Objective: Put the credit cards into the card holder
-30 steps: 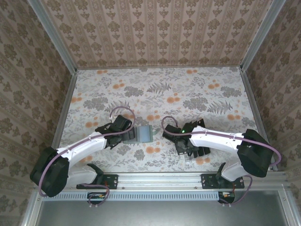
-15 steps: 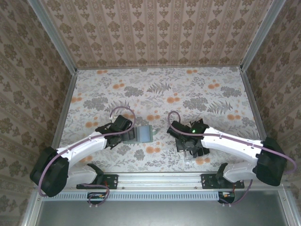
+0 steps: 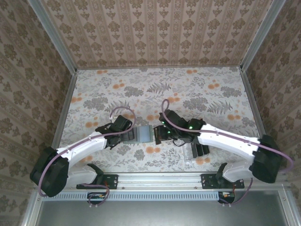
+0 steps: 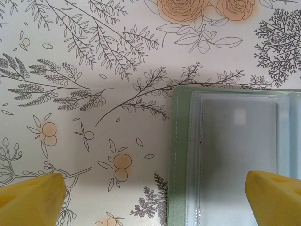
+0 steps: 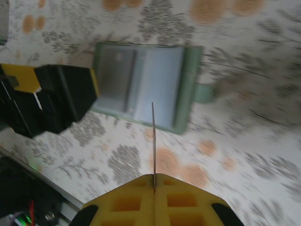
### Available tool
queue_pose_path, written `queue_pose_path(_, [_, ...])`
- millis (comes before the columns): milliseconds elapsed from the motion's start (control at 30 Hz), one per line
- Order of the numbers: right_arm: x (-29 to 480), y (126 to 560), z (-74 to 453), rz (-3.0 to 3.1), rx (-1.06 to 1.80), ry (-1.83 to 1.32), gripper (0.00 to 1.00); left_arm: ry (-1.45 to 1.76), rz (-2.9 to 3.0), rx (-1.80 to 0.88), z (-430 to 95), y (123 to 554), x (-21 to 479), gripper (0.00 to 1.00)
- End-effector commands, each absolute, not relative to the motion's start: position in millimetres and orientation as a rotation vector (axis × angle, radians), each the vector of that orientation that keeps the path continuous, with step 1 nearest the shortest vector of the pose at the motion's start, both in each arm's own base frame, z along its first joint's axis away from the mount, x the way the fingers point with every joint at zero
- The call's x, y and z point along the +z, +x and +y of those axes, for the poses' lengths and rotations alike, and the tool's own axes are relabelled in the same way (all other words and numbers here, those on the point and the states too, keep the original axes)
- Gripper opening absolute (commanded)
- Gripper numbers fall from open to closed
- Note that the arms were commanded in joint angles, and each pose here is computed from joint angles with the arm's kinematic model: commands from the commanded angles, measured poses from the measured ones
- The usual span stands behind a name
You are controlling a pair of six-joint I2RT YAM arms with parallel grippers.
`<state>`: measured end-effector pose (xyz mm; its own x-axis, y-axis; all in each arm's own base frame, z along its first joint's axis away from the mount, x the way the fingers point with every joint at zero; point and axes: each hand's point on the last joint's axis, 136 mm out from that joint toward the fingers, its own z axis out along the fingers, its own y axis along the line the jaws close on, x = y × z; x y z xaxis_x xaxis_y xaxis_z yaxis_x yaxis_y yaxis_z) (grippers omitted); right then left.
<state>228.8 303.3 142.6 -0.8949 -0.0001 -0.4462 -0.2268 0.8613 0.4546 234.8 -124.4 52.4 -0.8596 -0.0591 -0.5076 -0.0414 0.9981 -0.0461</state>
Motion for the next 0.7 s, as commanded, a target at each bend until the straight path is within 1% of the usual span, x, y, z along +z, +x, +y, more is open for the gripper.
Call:
queue_pose_path(0, [151,250,355,2.487,0.937,-0.186,0.00,-0.032,2.606,-0.016,-124,235,54,1.00])
queue_pose_path(133, [135,263,385,2.490,0.989,-0.207,0.00,-0.035,2.617,-0.009,-122,233,48,1.00])
queue_pose_path(300, [113,271,398,2.524,0.973,-0.213,0.00,-0.048,2.628,-0.008,-121,231,45,1.00])
queue_pose_path(667, [68,282,379,2.596,0.880,-0.148,0.00,-0.046,2.627,-0.004,-120,232,45,1.00])
